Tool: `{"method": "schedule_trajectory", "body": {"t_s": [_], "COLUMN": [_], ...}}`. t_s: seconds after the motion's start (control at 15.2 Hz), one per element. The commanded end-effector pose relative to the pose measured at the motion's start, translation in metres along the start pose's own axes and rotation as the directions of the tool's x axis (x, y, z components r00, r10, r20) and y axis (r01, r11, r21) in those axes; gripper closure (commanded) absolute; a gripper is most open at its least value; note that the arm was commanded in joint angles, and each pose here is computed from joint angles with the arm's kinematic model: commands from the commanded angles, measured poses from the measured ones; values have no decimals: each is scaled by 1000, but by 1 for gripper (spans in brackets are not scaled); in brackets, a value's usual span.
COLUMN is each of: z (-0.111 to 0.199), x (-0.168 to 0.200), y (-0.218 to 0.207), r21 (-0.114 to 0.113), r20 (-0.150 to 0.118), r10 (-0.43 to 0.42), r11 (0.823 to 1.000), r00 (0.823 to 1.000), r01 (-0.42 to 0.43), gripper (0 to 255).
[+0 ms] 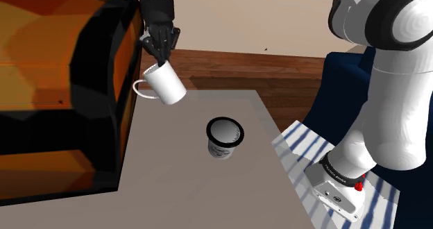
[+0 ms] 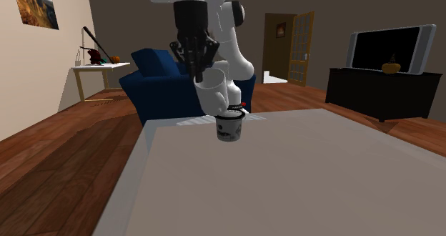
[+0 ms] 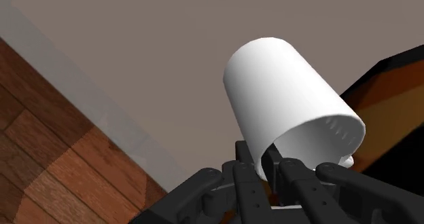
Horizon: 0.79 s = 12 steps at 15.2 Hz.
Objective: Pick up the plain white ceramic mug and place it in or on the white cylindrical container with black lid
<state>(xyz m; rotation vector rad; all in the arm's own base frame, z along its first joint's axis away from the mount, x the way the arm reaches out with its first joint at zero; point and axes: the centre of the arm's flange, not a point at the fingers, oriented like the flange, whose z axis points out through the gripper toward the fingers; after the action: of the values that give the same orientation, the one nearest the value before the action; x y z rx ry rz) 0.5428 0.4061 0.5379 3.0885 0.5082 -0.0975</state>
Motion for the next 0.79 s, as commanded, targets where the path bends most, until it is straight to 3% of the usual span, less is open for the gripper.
{"method": "schedule_trajectory", "body": {"t_s": [0.0,0.73], "z": [-7,-29], "x": [-14,-154], "y": [1,31], "r21": [2,2], "r20": [-3,-3], "r10": [-2,-2], "r11": [1000,1000], "r00": [1000,1000], "r01": [2,2], "gripper": [255,255]}}
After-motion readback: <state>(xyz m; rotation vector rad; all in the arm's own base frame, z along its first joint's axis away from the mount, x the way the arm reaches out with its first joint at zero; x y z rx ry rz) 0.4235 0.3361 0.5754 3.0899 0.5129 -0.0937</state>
